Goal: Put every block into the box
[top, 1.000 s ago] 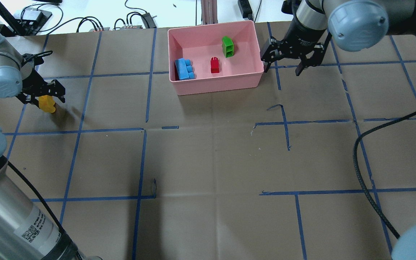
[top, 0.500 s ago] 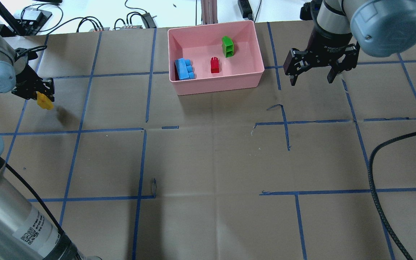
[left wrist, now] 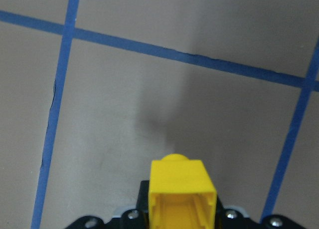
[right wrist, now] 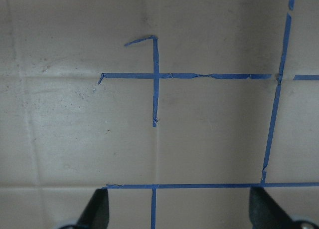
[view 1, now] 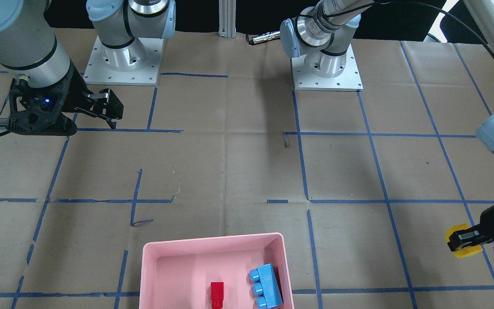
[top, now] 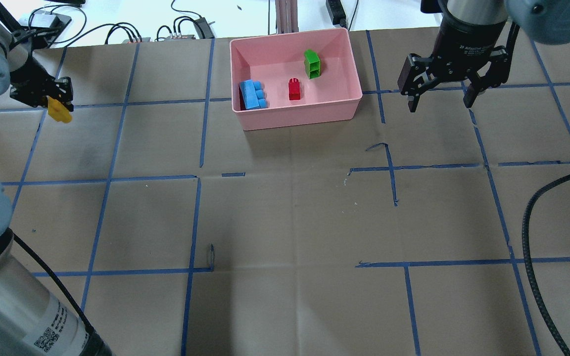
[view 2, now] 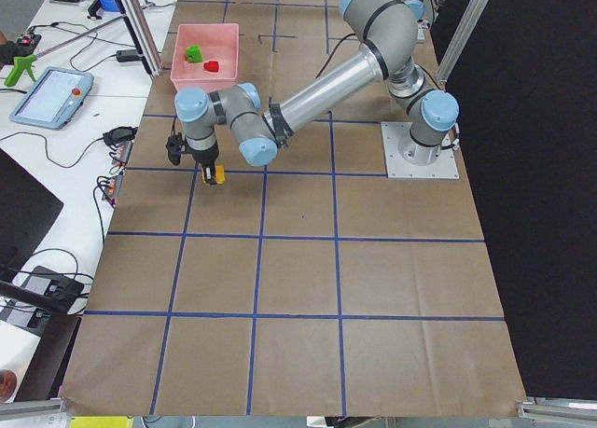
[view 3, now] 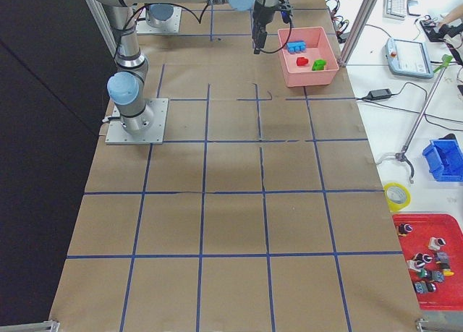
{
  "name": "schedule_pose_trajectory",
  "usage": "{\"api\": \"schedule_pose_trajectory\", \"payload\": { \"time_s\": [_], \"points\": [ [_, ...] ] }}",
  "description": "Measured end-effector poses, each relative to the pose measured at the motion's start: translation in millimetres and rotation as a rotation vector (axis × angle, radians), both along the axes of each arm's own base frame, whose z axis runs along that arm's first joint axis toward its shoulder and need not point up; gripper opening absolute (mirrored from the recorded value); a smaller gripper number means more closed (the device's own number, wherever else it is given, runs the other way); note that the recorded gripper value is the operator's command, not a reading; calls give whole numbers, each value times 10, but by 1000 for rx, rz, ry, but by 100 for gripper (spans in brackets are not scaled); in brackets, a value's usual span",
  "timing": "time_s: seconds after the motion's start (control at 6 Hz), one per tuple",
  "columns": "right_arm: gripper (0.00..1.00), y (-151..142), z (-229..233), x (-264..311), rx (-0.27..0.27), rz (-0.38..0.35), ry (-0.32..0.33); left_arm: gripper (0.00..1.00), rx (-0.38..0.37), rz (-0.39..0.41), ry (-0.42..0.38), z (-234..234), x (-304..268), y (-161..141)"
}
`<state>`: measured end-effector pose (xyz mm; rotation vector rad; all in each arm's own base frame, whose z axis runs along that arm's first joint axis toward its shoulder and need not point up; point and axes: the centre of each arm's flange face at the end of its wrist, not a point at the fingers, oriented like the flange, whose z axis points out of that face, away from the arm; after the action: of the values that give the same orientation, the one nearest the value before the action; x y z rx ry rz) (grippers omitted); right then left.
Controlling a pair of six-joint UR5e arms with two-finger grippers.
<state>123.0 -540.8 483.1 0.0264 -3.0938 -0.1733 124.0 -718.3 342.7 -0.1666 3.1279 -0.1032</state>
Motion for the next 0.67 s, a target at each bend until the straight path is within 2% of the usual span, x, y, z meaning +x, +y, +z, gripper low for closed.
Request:
{"api": "schedule_pose_trajectory", "payload": {
  "time_s": [0.17, 0.33, 0.67],
  "points": [
    [100, -4, 120, 12, -24, -31, 5, 2, -8, -53, 7, 433, -660, -153],
    [100, 91, 246, 72, -47, -67, 8, 1, -9, -57, 19, 652, -1364, -271],
    [100, 615, 344, 224, -94, -68, -1, 1, 1, -2, 108, 534, -2854, -399]
  ]
}}
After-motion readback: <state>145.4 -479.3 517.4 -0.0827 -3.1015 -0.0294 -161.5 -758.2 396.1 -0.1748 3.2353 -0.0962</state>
